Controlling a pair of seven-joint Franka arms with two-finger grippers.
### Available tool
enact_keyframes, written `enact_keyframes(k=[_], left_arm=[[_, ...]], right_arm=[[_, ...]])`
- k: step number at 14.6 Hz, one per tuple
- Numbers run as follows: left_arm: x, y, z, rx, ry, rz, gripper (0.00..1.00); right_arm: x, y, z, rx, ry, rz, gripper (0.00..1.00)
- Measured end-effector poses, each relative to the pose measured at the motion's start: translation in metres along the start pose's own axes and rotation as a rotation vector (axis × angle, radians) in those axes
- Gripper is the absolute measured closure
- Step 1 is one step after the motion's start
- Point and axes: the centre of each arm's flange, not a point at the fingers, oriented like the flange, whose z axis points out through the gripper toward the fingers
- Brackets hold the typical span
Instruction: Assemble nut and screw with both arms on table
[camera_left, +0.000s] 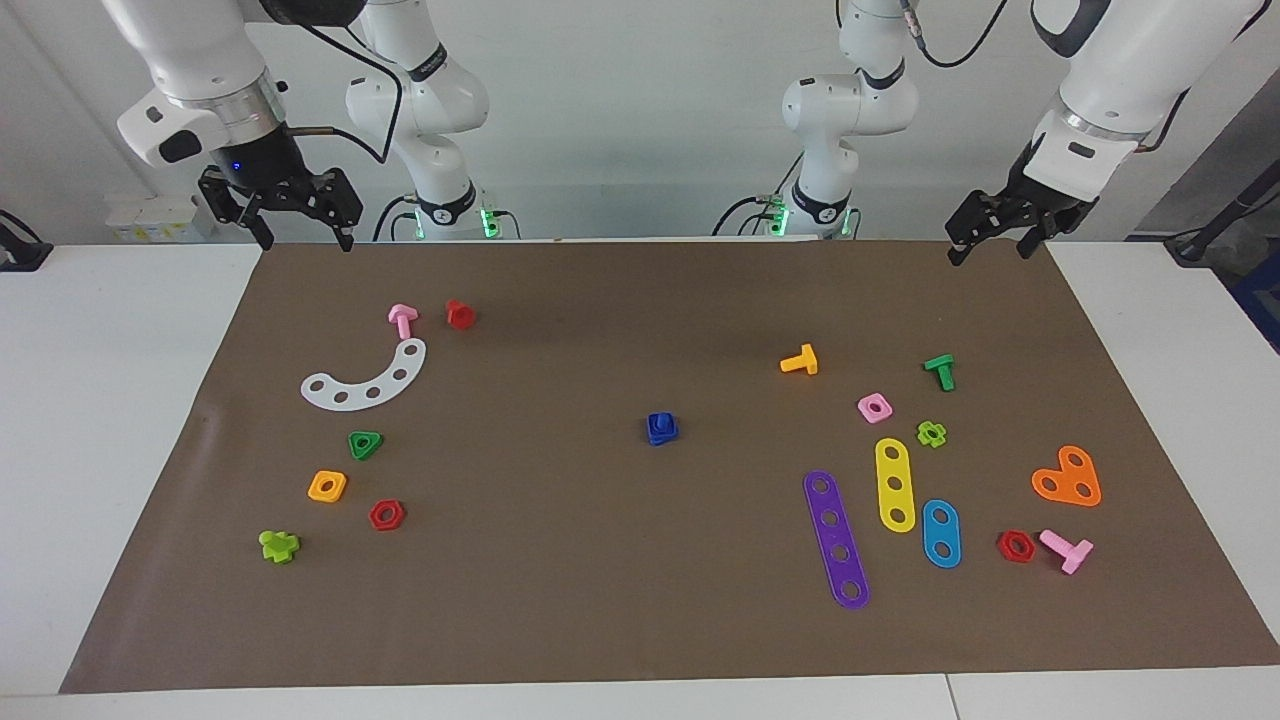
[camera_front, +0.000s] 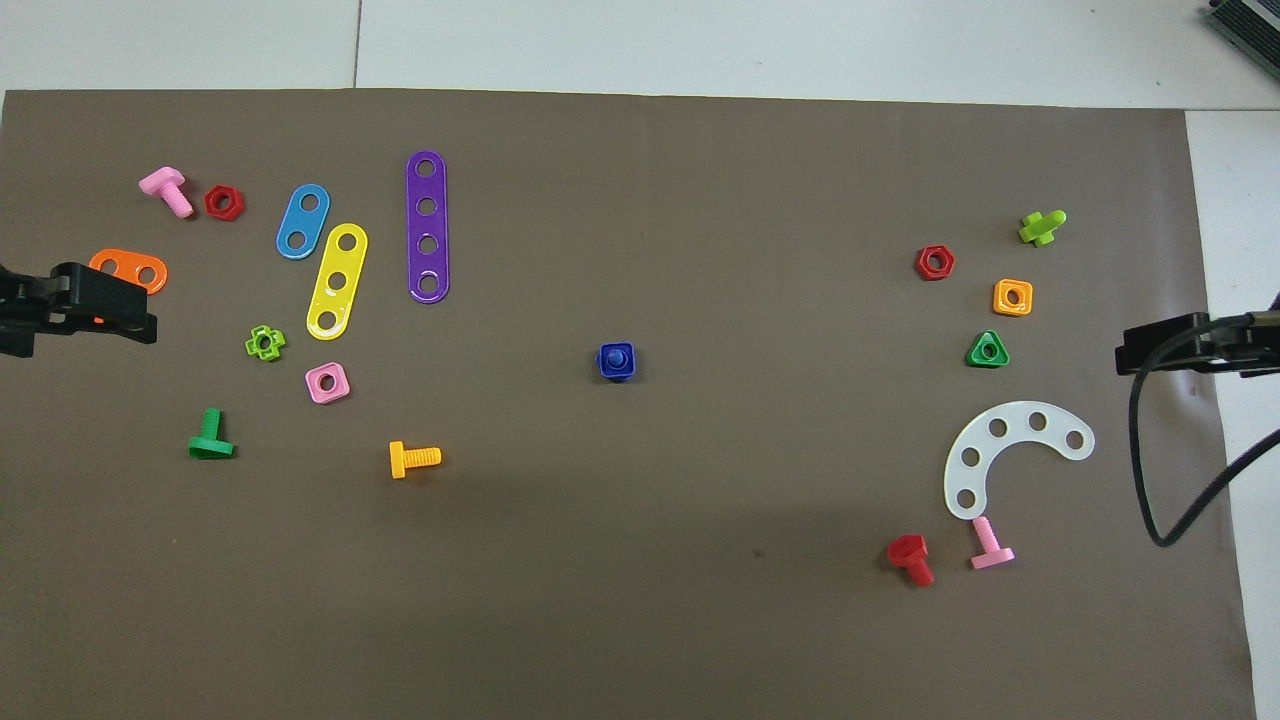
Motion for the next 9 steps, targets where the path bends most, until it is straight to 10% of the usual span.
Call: enact_keyframes(k=[9], left_arm=[[0.0041, 0.005, -0.0039, -0.001, 0.045, 0.062, 0.0]], right_arm=[[0.0, 0.0, 0.0, 0.0, 0.0, 0.0, 0.0]])
